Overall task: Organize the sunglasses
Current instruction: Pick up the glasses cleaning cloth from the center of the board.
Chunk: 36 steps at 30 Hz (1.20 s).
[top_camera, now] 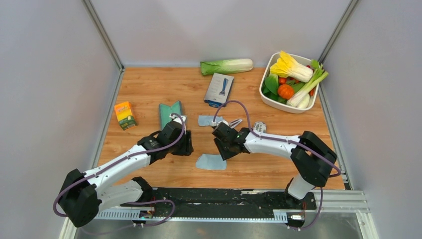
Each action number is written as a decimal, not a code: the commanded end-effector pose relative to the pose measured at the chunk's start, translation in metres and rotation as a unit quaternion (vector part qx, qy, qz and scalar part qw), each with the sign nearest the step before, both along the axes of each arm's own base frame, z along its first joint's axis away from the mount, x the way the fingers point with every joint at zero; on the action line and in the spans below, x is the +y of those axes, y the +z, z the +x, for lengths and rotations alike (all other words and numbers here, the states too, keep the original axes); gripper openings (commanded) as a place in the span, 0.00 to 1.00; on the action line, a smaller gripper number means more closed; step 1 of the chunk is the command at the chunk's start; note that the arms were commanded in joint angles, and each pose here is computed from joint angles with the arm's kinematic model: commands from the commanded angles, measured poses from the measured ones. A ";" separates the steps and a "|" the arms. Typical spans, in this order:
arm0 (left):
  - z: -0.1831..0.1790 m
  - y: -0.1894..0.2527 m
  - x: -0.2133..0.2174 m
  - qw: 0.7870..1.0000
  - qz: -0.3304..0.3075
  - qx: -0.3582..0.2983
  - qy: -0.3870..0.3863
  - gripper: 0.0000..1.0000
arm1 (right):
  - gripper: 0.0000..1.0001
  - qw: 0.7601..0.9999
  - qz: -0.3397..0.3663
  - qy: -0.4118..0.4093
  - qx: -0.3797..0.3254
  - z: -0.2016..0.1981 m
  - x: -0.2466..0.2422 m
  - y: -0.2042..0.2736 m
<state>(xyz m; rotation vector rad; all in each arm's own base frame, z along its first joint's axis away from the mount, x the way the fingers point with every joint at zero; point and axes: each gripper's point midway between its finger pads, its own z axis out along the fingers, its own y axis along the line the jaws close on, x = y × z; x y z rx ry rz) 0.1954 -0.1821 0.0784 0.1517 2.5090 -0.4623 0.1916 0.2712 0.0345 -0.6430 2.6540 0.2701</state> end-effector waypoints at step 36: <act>0.024 0.013 -0.060 0.991 -0.071 -0.038 -0.109 0.53 | 0.00 0.998 0.021 -0.032 -0.044 0.043 -0.040 0.048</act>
